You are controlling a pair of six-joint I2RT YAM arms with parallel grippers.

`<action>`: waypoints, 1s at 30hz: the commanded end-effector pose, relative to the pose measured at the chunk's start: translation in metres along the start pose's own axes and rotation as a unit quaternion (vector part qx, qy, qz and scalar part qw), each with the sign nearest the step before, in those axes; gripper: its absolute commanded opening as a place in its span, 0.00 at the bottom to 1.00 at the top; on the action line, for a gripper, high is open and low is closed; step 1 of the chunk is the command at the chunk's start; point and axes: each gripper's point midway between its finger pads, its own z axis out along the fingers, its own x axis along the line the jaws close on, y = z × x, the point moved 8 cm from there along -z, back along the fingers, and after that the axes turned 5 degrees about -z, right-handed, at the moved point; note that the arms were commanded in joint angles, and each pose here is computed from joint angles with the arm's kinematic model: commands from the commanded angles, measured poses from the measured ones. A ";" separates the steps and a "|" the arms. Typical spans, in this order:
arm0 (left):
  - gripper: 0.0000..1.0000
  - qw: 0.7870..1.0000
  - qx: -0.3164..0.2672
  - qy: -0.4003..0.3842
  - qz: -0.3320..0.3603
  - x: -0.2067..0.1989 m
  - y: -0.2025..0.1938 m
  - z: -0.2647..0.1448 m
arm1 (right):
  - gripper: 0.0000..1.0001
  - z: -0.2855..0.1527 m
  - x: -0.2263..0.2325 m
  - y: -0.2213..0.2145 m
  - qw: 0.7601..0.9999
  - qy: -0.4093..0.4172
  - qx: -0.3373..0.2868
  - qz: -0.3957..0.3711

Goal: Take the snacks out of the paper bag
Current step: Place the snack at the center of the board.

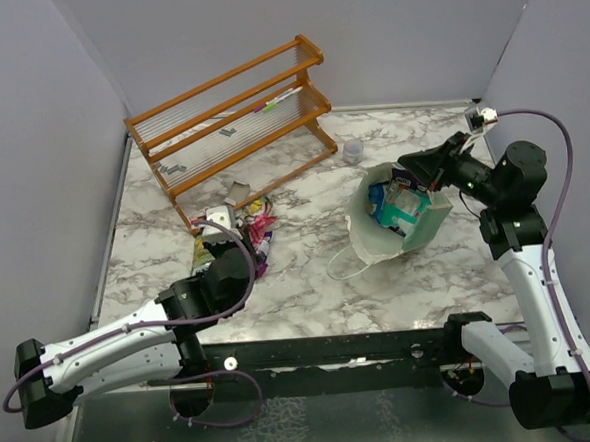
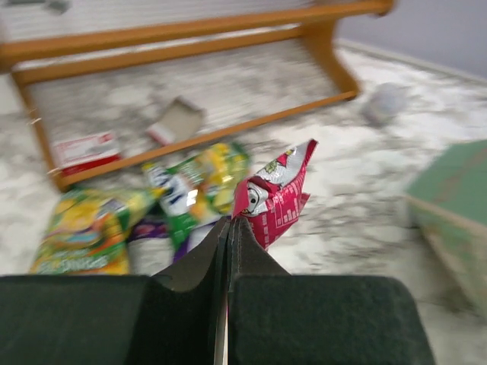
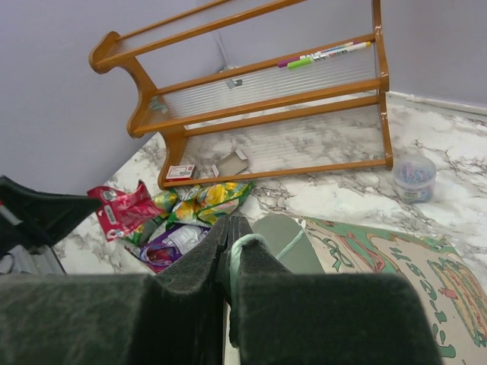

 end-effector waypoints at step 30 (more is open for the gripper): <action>0.70 0.971 -0.011 -0.193 -0.138 0.010 0.029 0.019 | 0.02 -0.002 0.015 0.007 0.998 0.059 -0.014 -0.017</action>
